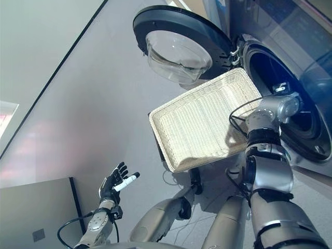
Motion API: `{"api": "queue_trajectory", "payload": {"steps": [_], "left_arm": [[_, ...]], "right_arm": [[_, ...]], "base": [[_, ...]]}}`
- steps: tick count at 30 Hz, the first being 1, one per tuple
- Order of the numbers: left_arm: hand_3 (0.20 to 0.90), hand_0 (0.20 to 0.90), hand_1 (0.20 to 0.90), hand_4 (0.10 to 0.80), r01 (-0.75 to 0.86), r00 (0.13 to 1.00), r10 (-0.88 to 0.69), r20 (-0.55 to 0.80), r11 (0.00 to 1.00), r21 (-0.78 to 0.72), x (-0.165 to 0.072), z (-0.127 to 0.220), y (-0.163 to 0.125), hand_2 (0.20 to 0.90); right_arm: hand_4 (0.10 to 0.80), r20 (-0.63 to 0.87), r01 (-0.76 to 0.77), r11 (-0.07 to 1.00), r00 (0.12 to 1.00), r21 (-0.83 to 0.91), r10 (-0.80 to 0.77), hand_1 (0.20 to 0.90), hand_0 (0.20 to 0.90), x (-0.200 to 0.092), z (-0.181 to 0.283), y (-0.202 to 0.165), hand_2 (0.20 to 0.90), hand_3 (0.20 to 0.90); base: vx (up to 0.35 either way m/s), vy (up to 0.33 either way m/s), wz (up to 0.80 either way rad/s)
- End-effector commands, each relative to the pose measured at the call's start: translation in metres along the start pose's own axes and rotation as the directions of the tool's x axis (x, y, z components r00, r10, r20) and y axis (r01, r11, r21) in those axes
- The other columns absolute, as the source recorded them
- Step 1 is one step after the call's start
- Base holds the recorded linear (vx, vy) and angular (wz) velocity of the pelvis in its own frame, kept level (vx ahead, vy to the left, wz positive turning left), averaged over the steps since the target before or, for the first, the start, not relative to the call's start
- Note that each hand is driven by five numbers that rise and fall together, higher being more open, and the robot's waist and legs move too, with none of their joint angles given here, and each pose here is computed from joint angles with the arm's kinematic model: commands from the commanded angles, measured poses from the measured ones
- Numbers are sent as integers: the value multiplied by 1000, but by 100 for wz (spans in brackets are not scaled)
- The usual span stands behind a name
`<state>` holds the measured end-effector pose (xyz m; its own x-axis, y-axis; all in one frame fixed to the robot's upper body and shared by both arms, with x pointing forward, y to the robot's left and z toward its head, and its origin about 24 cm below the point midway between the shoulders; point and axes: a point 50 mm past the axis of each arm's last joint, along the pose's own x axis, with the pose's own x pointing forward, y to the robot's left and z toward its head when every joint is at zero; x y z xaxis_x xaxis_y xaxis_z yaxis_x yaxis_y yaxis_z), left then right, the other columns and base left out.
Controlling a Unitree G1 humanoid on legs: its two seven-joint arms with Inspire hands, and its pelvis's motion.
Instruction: Pick up the clothes and place them into the washing machine
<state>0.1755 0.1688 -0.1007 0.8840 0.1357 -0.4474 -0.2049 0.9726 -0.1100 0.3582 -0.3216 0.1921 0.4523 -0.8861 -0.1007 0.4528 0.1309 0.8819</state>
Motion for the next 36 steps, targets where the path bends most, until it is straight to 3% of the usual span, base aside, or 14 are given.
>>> {"api": "queue_trajectory", "payload": {"steps": [1,7,8,11,17,21,23,25,29,31,33,36], "left_arm": [[900,900,900,800,-77,995,78,55,997,-20,1,8,15,900],[900,900,900,800,-109,993,109,36,994,-4,1,4,22,900],[900,900,900,800,-119,993,119,28,993,12,3,4,25,900],[900,900,900,800,-113,993,113,25,993,19,3,4,26,900],[900,900,900,800,-136,989,138,-54,990,43,-2,-12,32,900],[900,900,900,800,-170,976,177,-128,983,67,-8,-26,41,900],[900,900,900,800,-201,962,214,-172,975,92,-12,-34,50,900],[900,900,900,800,-211,954,230,-193,971,114,-14,-37,55,900],[900,900,900,800,-190,929,250,-273,955,225,-23,-52,65,900],[900,900,900,800,-185,922,258,-290,949,256,-26,-55,69,900],[900,900,900,800,-136,901,255,-351,935,329,-35,-65,74,900],[900,900,900,800,-112,887,255,-384,927,357,-40,-70,79,900]], "right_arm": [[800,83,-195,979,976,-54,200,900,900,-8,7,20,900,900],[800,-4,-189,951,981,-247,194,900,900,-8,-16,-6,900,900],[800,-51,-193,886,981,-422,189,900,900,-2,-24,-19,900,900],[800,-174,-286,772,958,-568,228,900,900,-14,-49,-38,900,900],[800,-325,-326,728,934,-603,150,900,900,-38,-80,-98,900,900],[800,-422,-397,642,898,-656,125,900,900,-54,-90,-139,900,900],[800,-469,-434,542,880,-720,82,900,900,-61,-91,-170,900,900],[800,-479,-433,507,877,-746,43,900,900,-65,-89,-189,900,900],[800,-534,-506,236,843,-830,-70,900,900,-79,-78,-249,900,900],[800,-542,-517,197,833,-833,-106,900,900,-83,-74,-264,900,900],[800,-575,-586,-27,802,-810,-164,900,900,-94,-58,-301,900,900],[800,-591,-641,-172,761,-748,-266,900,900,-106,-38,-339,900,900]], "base": [[0,0,0],[-6,-3,2],[-32,-26,8],[-19,-45,5],[23,-66,-2],[62,-98,8],[128,-142,18],[95,-88,19],[82,-82,8],[90,-49,3],[97,-24,9],[50,-21,-1]]}}
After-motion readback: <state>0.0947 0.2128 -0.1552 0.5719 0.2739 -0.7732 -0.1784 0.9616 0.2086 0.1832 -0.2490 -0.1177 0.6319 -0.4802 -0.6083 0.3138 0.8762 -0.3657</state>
